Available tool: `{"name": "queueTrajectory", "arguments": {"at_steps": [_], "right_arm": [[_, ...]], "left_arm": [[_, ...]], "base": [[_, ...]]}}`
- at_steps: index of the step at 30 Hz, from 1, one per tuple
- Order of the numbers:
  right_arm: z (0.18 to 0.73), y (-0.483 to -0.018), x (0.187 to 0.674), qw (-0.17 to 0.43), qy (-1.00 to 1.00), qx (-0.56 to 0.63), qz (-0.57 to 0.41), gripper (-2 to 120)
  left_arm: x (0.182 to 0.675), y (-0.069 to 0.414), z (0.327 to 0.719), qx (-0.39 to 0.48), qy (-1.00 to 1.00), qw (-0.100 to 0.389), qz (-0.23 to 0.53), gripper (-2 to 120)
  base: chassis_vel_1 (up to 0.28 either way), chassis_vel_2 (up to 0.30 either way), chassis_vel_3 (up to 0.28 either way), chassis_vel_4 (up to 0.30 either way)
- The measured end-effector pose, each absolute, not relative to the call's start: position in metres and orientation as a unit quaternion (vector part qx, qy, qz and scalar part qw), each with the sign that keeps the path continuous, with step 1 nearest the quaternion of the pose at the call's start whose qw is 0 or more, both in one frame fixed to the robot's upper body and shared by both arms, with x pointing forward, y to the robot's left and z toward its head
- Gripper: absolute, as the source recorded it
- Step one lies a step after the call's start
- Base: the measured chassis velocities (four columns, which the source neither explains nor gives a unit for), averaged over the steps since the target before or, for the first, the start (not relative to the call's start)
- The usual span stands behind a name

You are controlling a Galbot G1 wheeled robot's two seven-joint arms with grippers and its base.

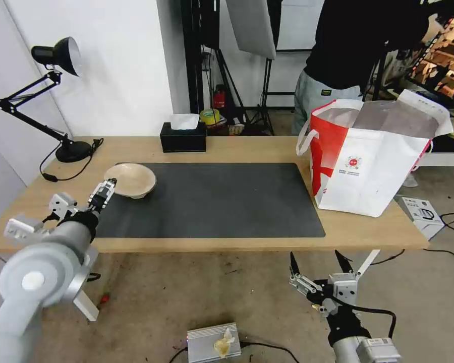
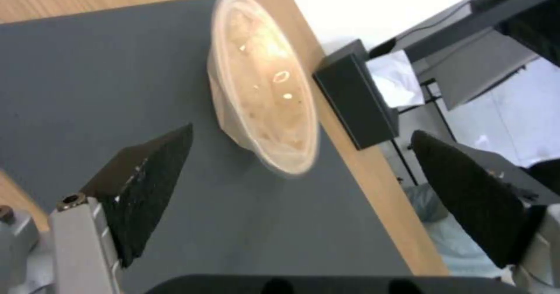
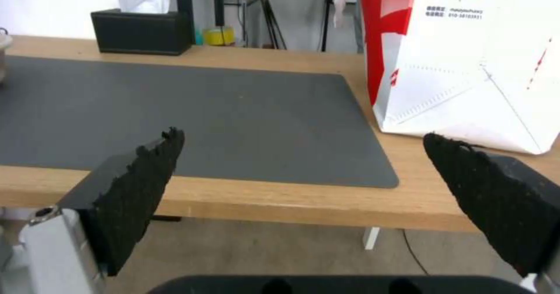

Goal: Pick up the trash from the table and place it into the takeout bag.

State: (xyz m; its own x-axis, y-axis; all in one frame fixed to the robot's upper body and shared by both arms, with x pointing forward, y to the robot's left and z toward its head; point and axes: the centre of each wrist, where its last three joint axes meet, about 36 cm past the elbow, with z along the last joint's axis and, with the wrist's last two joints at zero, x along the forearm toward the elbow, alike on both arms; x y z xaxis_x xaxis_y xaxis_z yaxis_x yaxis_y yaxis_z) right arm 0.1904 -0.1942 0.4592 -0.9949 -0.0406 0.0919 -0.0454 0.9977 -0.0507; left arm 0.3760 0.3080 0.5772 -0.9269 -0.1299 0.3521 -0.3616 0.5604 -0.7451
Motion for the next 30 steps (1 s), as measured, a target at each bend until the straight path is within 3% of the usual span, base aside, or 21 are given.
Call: {"name": "queueTrajectory", "arguments": {"at_steps": [30], "right_arm": [[0.459, -0.194, 0.19, 0.045, -0.998, 0.022, 0.026, 100]], "left_arm": [[0.455, 0.324, 0.556, 0.206, -0.847, 0.18, 0.455, 100]], "base": [[0.0, 0.0, 0.0, 0.0]]}}
